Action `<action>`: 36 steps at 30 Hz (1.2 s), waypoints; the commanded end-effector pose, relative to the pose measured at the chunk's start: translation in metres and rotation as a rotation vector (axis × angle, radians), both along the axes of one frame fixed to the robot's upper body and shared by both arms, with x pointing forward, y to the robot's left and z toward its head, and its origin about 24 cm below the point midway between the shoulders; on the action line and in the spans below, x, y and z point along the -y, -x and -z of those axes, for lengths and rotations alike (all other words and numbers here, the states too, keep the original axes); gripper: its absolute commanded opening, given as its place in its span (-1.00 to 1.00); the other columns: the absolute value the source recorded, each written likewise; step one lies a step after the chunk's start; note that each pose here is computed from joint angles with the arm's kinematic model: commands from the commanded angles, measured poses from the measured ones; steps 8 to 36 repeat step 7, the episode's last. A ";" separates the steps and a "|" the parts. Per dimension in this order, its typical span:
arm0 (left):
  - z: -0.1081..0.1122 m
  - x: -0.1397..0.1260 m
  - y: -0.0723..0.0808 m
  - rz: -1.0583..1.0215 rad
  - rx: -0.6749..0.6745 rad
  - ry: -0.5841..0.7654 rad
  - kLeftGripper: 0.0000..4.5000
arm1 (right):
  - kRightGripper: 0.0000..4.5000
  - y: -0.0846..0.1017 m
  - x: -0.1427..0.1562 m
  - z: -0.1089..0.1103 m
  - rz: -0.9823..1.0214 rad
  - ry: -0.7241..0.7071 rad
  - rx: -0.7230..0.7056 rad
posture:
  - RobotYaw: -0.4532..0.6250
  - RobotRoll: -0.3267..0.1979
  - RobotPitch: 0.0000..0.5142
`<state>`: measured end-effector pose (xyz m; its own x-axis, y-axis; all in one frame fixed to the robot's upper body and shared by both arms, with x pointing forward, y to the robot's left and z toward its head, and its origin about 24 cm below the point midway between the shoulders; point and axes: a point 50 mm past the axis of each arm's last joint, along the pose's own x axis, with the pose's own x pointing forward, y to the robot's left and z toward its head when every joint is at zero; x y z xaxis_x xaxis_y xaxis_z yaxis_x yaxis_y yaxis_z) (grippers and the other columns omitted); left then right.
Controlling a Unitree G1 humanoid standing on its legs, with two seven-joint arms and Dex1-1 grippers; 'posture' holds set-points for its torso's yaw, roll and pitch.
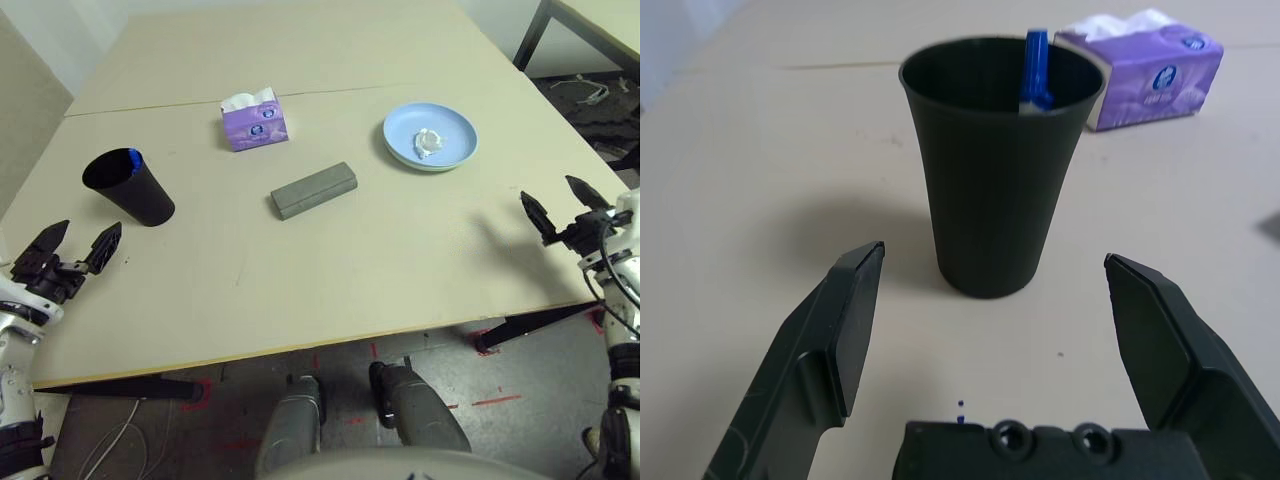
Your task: Organize and tidy the items on the table.
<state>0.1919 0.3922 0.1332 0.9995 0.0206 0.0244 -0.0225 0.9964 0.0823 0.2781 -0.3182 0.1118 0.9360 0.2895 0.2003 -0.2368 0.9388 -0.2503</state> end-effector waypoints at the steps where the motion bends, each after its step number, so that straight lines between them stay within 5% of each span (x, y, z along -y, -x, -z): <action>1: 0.002 -0.002 0.008 -0.020 -0.027 -0.004 0.99 | 1.00 0.003 -0.001 0.006 -0.011 -0.012 -0.025 | -0.38 0.25 -0.18; 36: 0.000 -0.005 0.013 -0.039 -0.036 -0.018 0.99 | 1.00 -0.002 -0.008 0.008 -0.020 -0.032 -0.025 | -0.35 0.25 -0.22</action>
